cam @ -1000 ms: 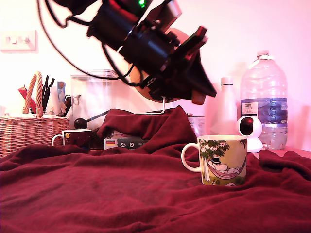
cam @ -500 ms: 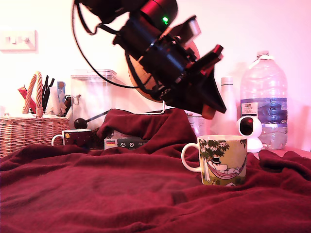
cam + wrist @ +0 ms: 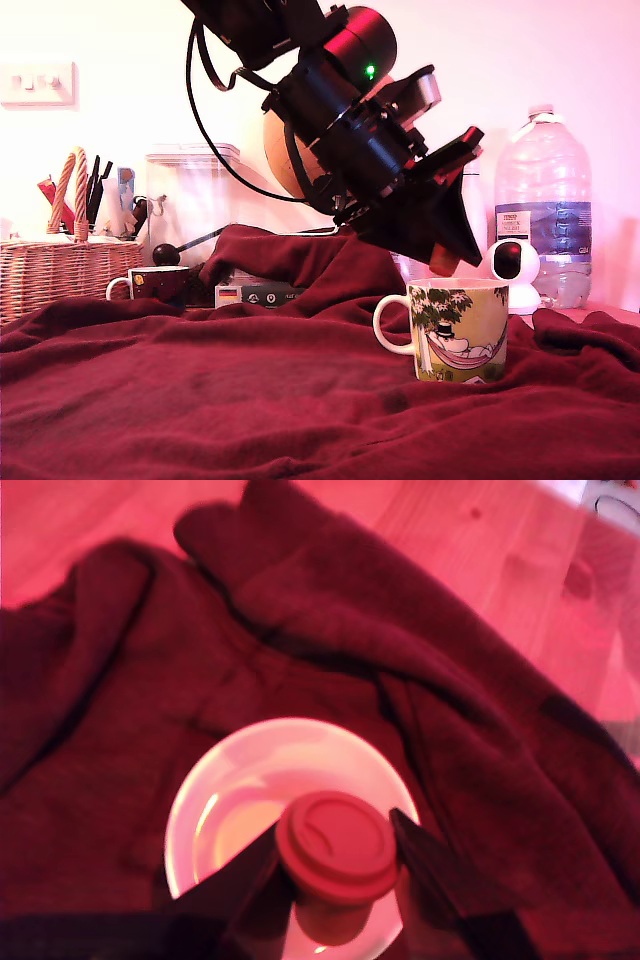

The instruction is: Pick up the coffee capsules on the table and drop them inside the coffee cup

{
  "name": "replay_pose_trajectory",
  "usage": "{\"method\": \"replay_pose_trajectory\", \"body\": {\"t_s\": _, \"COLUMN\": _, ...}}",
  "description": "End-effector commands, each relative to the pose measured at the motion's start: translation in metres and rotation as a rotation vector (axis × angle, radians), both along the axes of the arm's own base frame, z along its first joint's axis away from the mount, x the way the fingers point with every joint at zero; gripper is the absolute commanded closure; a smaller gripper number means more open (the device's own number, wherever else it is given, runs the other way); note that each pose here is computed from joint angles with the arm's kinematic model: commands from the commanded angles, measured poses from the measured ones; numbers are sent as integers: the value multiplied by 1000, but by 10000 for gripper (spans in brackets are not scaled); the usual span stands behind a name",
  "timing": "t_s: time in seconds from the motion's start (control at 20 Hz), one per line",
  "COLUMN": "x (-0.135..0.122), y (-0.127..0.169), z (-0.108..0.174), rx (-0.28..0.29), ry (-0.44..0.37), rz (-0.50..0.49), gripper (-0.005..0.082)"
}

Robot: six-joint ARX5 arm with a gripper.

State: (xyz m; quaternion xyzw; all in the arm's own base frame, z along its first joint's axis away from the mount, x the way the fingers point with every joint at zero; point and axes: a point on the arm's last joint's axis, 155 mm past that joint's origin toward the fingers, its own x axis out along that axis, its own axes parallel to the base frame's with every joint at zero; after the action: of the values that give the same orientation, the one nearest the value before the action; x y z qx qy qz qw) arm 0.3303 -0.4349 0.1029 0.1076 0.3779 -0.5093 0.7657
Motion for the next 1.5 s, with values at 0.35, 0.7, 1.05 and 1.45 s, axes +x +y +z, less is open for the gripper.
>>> {"method": "replay_pose_trajectory", "body": {"t_s": 0.35, "x": -1, "y": -5, "z": -7, "rx": 2, "ry": -4, "rz": -15, "gripper": 571}}
{"method": "replay_pose_trajectory", "body": {"t_s": 0.7, "x": -1, "y": -4, "z": -7, "rx": 3, "ry": -4, "rz": -13, "gripper": 404}}
{"method": "replay_pose_trajectory", "body": {"t_s": 1.05, "x": -3, "y": -3, "z": -10, "rx": 10, "ry": 14, "rz": -5, "gripper": 107}}
{"method": "replay_pose_trajectory", "body": {"t_s": 1.45, "x": -12, "y": 3, "z": -2, "rx": -2, "ry": 55, "rz": -40, "gripper": 335}}
